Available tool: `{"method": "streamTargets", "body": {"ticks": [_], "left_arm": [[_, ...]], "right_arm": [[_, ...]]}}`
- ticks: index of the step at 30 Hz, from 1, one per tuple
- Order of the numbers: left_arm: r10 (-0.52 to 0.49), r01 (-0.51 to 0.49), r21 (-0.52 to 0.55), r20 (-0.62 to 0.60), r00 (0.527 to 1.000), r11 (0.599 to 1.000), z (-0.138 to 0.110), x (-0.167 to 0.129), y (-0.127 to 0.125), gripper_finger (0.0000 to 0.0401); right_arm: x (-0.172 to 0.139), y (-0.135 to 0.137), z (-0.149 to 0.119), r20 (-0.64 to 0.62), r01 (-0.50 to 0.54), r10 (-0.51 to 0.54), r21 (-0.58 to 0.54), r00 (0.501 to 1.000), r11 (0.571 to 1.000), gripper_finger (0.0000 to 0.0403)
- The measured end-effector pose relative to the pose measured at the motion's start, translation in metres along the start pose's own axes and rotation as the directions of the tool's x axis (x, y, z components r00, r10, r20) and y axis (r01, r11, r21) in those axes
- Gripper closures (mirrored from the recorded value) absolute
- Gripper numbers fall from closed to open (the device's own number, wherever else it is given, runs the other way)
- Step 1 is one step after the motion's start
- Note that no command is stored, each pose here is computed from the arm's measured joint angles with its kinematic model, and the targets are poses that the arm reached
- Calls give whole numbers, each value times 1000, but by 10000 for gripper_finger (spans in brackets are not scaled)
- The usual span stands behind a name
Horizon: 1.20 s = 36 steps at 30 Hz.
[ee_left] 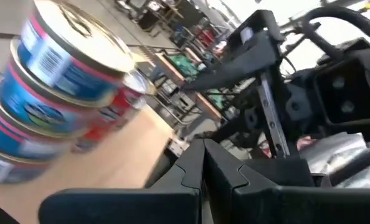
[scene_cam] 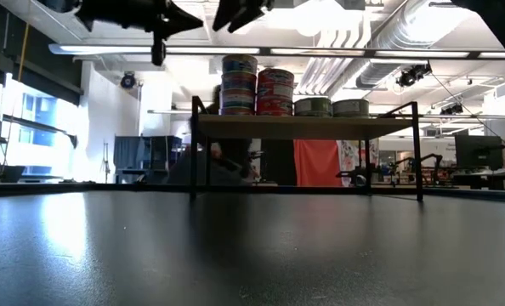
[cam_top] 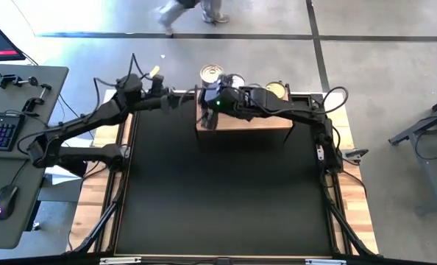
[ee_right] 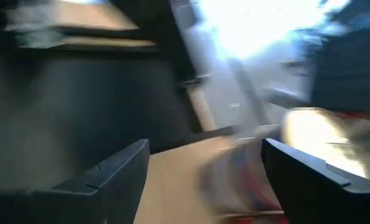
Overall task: Stack canned seafood by type on shelf
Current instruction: Return to Home Position
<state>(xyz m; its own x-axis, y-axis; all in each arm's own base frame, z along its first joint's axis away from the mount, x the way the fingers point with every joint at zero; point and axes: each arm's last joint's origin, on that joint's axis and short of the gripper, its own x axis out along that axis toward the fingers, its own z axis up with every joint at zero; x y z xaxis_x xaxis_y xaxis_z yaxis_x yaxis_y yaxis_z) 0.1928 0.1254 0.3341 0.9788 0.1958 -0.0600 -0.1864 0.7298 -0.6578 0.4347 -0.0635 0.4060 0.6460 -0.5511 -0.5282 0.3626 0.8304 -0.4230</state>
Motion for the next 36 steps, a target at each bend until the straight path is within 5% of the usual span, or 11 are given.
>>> {"method": "streamTargets", "body": {"ticks": [3,9,13,19,26,30,36], "left_arm": [[-26,26,5,13,1000,1000,-14,-7,-4,401],[-90,89,28,23,996,996,-53,-14,-6,401],[-205,204,22,53,977,979,-80,-15,-5,401],[-293,292,20,126,948,956,-103,-16,-12,401],[-250,241,74,161,955,968,-121,-15,-30,401],[-245,233,107,111,963,967,-131,-8,-31,401],[-174,168,107,47,984,980,-144,12,-14,401]], "right_arm": [[-7,16,-3,-24,-161,161,-12,987,987,102],[-22,40,-19,-194,-271,316,226,929,936,118],[-32,52,-29,-299,-305,374,254,878,918,194],[-57,68,-42,-394,-394,419,148,818,907,382],[-109,57,-103,-376,-373,462,287,803,882,397],[-156,49,-158,-180,-421,551,470,815,776,396],[-188,42,-223,59,-523,643,640,764,563,399]]}}
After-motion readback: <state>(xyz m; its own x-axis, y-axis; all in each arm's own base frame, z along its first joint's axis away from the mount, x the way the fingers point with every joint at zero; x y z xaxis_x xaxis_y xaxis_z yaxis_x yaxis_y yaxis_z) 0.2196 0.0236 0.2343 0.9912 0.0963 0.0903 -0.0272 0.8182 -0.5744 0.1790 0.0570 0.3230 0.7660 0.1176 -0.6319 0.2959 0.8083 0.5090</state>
